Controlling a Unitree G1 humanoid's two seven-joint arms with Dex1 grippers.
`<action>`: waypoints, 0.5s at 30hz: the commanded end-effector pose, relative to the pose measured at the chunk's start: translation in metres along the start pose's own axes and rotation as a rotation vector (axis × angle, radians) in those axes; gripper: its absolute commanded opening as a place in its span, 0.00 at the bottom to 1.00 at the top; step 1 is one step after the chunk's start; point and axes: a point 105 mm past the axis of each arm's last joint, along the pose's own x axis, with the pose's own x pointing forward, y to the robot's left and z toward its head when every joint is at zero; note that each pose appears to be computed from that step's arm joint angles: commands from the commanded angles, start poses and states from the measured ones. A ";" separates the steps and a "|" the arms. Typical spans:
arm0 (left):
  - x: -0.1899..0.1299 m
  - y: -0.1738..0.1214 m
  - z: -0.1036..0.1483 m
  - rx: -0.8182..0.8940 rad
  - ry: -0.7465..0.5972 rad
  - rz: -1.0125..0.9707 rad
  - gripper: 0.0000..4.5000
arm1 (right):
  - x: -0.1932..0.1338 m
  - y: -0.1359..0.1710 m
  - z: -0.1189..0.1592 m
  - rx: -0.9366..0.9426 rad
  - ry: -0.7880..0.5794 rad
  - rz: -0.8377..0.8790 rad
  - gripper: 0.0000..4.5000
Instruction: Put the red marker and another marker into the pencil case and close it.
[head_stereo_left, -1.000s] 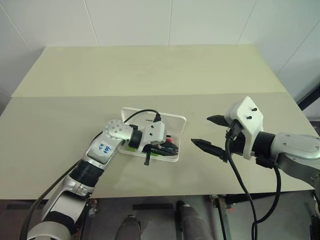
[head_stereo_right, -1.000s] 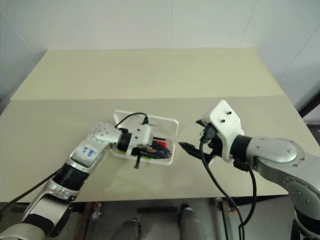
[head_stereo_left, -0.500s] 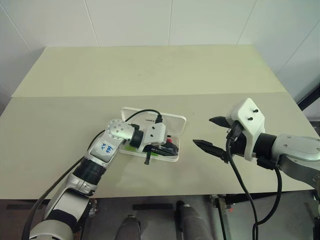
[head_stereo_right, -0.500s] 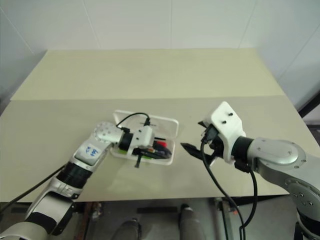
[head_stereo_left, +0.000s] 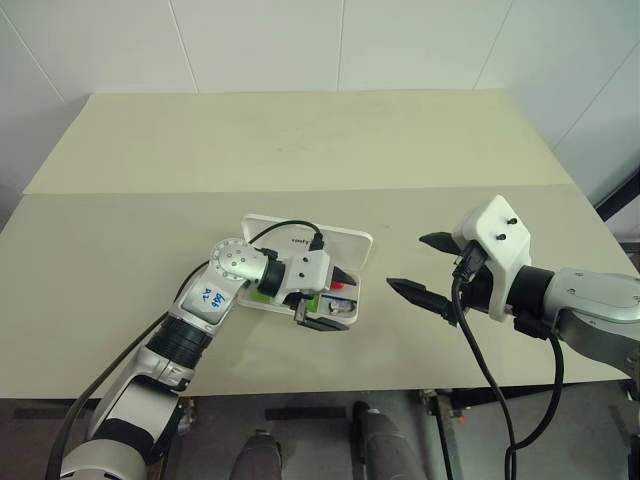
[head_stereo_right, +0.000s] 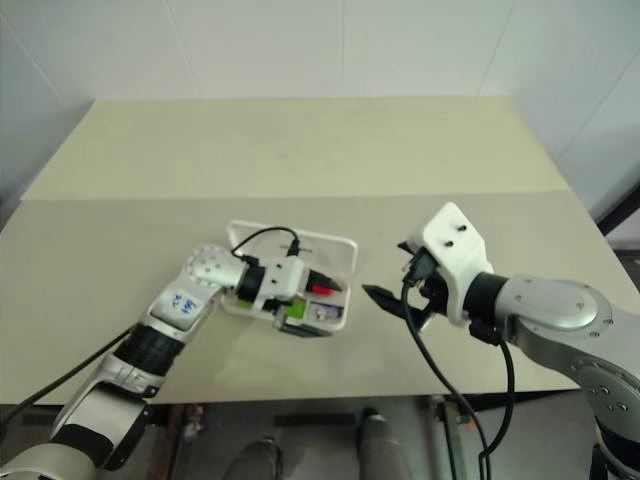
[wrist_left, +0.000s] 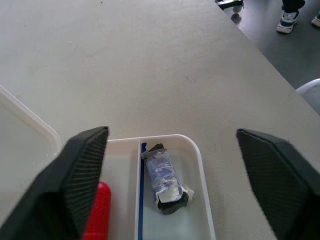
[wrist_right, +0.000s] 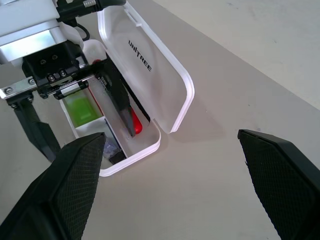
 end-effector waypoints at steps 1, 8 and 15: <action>-0.005 0.006 0.015 0.054 -0.031 0.014 0.99 | -0.005 0.000 0.010 -0.038 -0.040 -0.017 1.00; -0.009 0.004 0.052 0.049 -0.157 -0.004 0.99 | -0.005 -0.001 0.010 -0.037 -0.038 -0.016 1.00; -0.021 0.001 0.102 0.043 -0.310 -0.024 0.99 | -0.006 -0.003 0.010 -0.043 -0.030 -0.021 1.00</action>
